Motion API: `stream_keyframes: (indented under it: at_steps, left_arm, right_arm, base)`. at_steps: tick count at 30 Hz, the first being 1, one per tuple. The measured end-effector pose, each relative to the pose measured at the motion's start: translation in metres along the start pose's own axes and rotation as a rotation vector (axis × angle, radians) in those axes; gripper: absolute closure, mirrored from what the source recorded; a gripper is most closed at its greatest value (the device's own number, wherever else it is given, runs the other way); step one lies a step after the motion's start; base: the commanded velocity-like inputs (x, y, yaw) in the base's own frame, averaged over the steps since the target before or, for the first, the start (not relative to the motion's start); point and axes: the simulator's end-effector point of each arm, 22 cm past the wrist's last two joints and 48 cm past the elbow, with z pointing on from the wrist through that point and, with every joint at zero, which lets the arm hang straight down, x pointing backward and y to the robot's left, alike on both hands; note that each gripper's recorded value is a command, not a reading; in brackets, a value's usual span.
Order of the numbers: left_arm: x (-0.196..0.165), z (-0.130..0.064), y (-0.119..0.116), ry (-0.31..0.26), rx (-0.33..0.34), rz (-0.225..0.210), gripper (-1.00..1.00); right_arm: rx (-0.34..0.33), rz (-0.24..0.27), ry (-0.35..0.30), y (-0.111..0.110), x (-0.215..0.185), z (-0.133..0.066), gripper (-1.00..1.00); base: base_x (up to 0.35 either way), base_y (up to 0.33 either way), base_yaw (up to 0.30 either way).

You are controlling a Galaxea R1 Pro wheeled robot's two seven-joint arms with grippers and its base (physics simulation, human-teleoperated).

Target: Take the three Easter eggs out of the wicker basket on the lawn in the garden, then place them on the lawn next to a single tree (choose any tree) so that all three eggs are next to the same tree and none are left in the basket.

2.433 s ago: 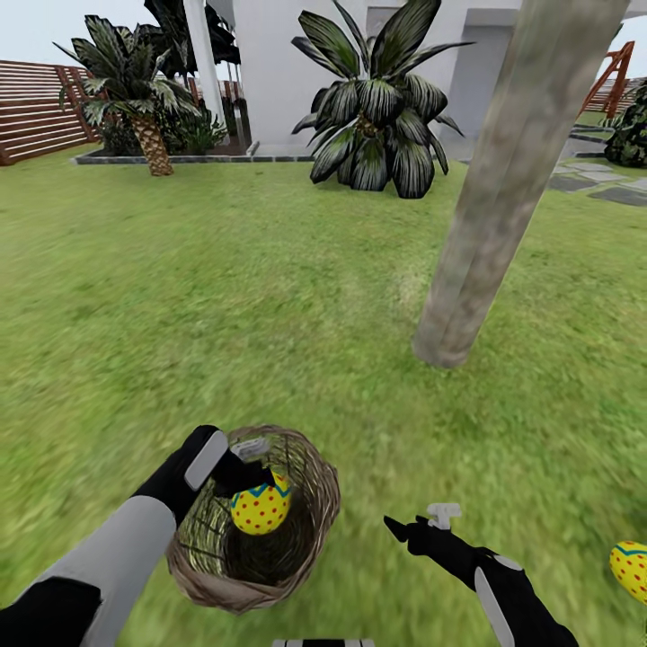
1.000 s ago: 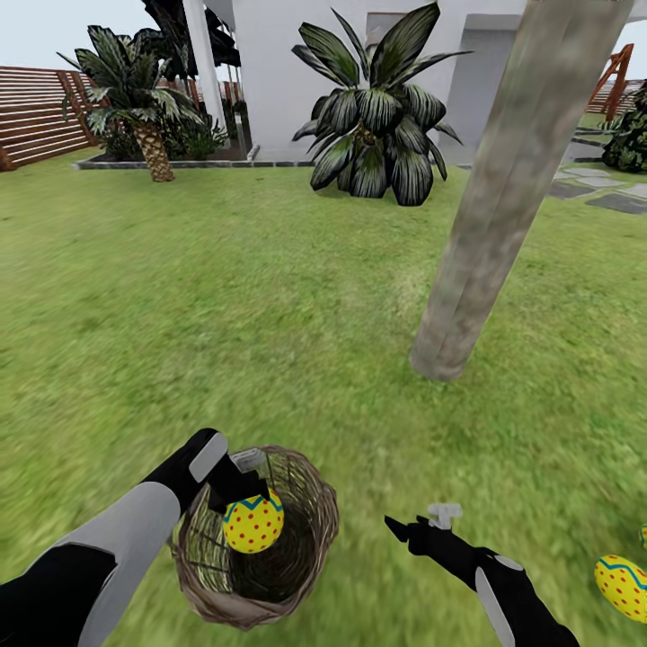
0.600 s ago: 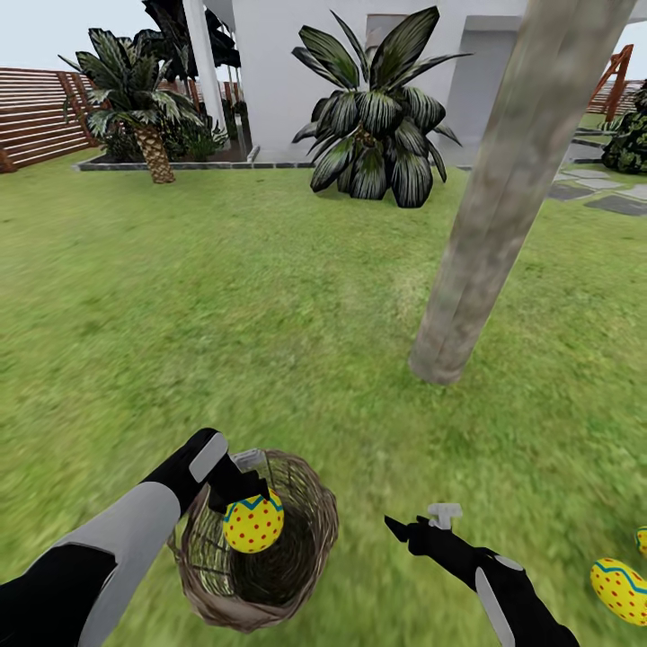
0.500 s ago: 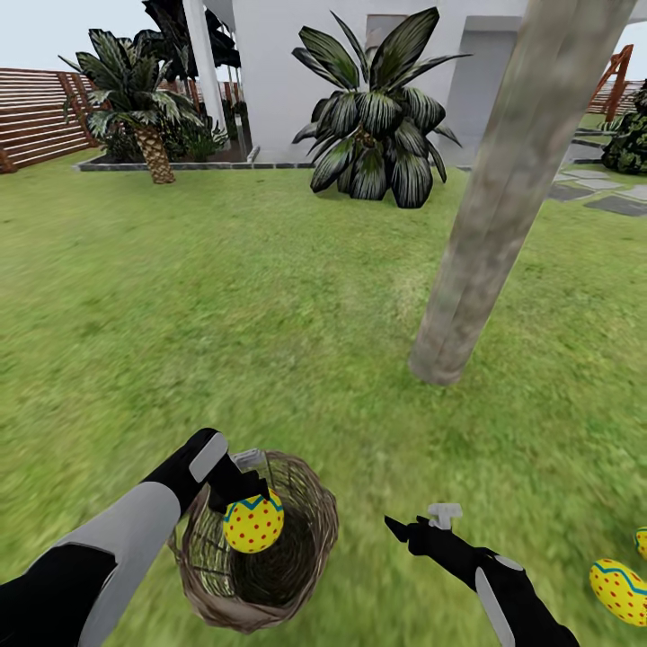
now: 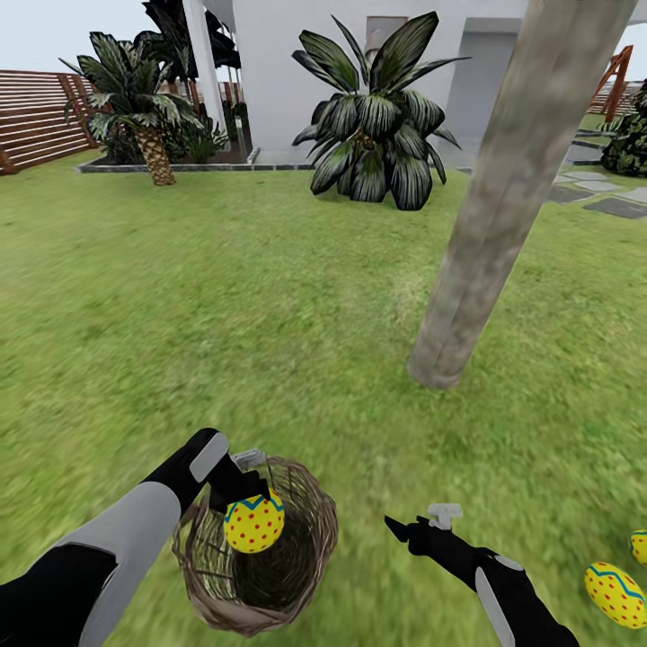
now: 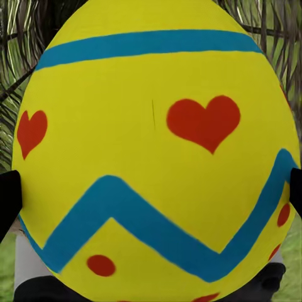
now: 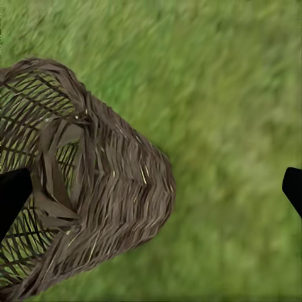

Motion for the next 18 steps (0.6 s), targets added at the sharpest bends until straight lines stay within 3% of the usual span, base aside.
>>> stream_keyframes:
  at_steps: [18]
  left_arm:
    - [0.002,-0.033,-0.007,0.0,-0.001,0.002,1.0]
  right_arm:
    - [0.0,0.0,0.001,0.016,-0.021,-0.02,-1.0]
  base:
    - [0.0,0.0,0.0]
